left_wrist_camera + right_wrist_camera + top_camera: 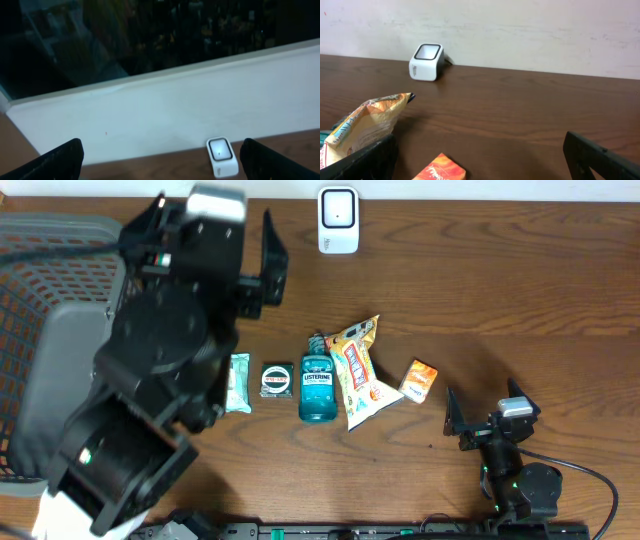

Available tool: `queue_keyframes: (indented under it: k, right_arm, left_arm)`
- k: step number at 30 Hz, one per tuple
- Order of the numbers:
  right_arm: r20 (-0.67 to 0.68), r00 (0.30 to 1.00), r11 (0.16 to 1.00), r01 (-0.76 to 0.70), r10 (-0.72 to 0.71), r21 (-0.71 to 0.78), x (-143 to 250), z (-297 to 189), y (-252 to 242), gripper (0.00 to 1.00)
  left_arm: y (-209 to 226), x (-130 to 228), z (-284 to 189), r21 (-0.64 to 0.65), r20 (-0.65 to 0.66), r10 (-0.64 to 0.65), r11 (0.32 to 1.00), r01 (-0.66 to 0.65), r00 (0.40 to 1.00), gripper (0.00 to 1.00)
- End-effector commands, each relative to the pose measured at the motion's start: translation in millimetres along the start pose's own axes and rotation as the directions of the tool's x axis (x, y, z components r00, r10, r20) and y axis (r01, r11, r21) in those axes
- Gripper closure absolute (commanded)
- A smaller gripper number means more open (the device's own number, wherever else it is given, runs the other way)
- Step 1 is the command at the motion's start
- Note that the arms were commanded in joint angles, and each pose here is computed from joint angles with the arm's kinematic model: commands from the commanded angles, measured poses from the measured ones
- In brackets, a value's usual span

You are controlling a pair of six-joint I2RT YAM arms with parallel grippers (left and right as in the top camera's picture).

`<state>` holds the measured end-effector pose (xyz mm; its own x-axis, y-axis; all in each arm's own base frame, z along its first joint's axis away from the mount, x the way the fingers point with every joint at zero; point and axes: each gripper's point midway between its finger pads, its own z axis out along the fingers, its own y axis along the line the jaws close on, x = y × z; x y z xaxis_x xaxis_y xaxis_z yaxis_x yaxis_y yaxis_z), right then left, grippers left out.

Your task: Scan the item barcode

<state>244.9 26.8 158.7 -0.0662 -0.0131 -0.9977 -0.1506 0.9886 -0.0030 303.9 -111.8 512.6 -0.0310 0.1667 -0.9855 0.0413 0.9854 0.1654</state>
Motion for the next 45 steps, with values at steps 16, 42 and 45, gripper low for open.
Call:
queue_keyframes:
  k: [16,42,45]
  right_arm:
    - [0.003,1.000,1.000,0.005,-0.005,-0.008,-0.4,-0.3,2.2,0.01]
    - [0.003,1.000,1.000,0.005,-0.005,-0.008,-0.4,-0.3,2.2,0.01]
    - [0.003,1.000,1.000,0.005,-0.005,-0.008,-0.4,-0.3,2.2,0.01]
  left_arm:
    - [77.6,3.7,-136.7,0.162,0.290,-0.303,0.950,0.266,0.908,0.02]
    - [134.2,11.0,-272.0,0.102,0.643,-0.397,0.892,0.440,0.655,0.02]
    - [132.6,23.0,-268.1,0.089,0.658,-0.386,0.892,0.442,0.647,0.02]
